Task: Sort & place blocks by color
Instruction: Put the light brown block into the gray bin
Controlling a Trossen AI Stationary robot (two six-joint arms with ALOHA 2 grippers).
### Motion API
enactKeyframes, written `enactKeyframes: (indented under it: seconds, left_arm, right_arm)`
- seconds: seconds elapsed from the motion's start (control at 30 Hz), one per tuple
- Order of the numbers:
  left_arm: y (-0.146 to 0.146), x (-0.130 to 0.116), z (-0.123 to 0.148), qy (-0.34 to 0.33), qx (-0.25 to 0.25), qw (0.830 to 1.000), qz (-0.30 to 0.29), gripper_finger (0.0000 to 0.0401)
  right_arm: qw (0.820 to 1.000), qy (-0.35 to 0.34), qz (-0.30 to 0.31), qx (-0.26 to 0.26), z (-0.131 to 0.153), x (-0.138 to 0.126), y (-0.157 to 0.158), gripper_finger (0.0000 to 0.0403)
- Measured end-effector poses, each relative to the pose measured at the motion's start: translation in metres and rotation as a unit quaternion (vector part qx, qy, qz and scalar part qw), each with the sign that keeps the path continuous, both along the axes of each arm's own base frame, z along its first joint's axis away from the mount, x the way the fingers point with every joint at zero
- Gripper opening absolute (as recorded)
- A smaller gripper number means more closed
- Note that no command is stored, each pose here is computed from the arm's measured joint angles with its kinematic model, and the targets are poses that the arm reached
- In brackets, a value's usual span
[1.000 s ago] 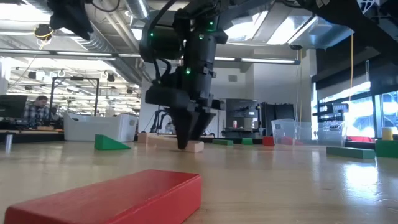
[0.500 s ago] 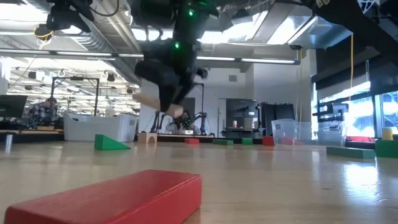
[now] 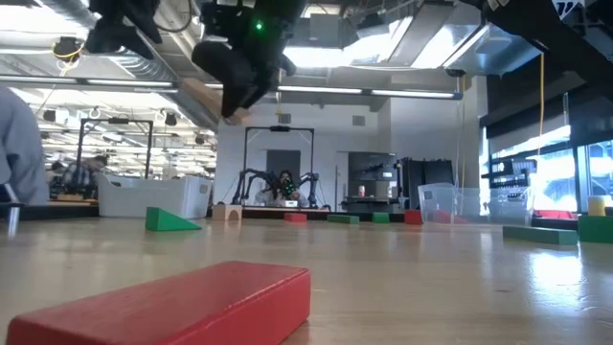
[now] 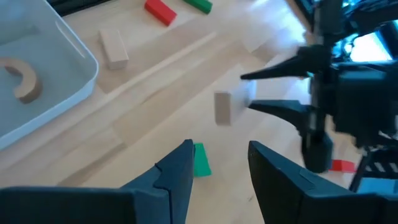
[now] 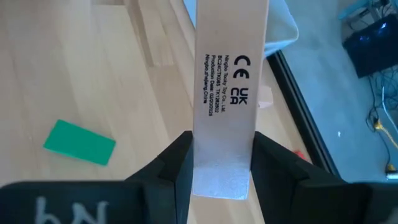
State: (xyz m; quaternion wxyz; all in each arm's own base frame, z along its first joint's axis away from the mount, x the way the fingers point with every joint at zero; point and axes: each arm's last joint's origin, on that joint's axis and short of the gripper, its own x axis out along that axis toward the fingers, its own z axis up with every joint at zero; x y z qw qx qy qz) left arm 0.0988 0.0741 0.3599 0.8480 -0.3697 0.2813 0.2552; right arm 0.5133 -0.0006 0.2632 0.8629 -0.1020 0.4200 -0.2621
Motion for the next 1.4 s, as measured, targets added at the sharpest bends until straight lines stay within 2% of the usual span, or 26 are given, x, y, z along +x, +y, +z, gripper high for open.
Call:
enactKeyframes:
  seconds: [0.33, 0.57, 1.17, 1.27, 1.4]
  left_arm:
    - [0.02, 0.024, -0.011, 0.03, -0.009, 0.999, -0.022, 0.0144]
    - [0.029, 0.04, -0.02, 0.042, -0.02, 0.997, -0.064, 0.0144]
    - [0.031, 0.077, -0.032, 0.056, -0.004, 0.992, -0.111, 0.0144]
    - [0.032, 0.081, -0.035, 0.069, -0.002, 0.991, -0.112, 0.013]
    - [0.03, 0.083, -0.035, 0.071, 0.012, 0.989, -0.128, 0.0079]
  right_arm:
    - [1.0, -0.005, -0.001, -0.014, 0.002, 0.001, -0.001, 0.0128]
    - [1.0, -0.006, 0.002, -0.018, 0.003, 0.001, -0.001, 0.0128]
    - [0.999, -0.004, -0.004, -0.034, 0.004, 0.001, -0.001, 0.0128]
    - [0.999, -0.004, -0.004, -0.034, 0.004, 0.001, -0.001, 0.0128]
    - [0.999, -0.002, -0.007, -0.034, 0.003, 0.0, -0.001, 0.0128]
